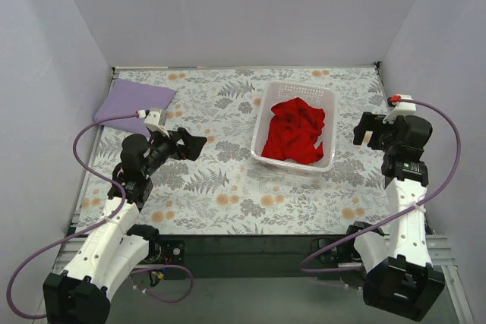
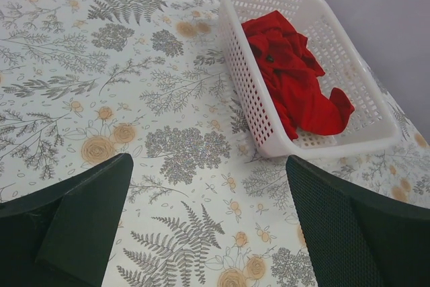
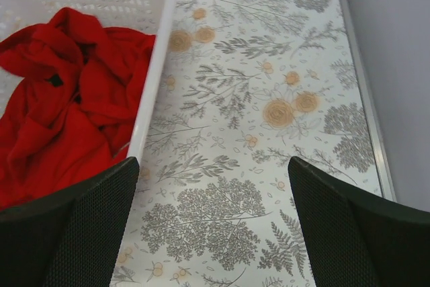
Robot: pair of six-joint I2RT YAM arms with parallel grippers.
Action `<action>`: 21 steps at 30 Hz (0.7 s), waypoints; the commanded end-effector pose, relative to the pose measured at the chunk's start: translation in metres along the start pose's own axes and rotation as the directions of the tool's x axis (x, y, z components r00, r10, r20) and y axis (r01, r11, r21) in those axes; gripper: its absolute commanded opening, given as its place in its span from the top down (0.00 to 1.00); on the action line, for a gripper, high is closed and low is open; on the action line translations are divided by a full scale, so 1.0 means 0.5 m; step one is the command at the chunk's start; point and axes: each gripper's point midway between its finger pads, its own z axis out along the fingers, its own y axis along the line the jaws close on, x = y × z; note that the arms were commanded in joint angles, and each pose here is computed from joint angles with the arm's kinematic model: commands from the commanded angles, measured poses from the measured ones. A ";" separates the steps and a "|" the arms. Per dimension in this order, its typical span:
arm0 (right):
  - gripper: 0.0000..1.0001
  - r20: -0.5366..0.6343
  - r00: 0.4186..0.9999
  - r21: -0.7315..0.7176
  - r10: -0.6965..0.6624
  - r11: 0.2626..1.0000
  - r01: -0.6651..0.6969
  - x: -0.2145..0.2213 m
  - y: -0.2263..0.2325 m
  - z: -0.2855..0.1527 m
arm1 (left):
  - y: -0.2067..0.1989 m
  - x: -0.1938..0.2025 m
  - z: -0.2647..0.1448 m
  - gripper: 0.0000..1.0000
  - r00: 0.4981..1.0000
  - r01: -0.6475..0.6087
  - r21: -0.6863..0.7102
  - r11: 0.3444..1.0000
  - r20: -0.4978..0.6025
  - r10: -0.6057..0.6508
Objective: Fold and stack the t-shirts
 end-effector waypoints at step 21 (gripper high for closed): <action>0.02 -0.021 0.804 -0.677 -0.594 0.600 0.426 -0.003 0.375 0.110 | -0.012 0.019 0.015 0.02 0.998 -0.034 0.057 0.998 -0.055 0.038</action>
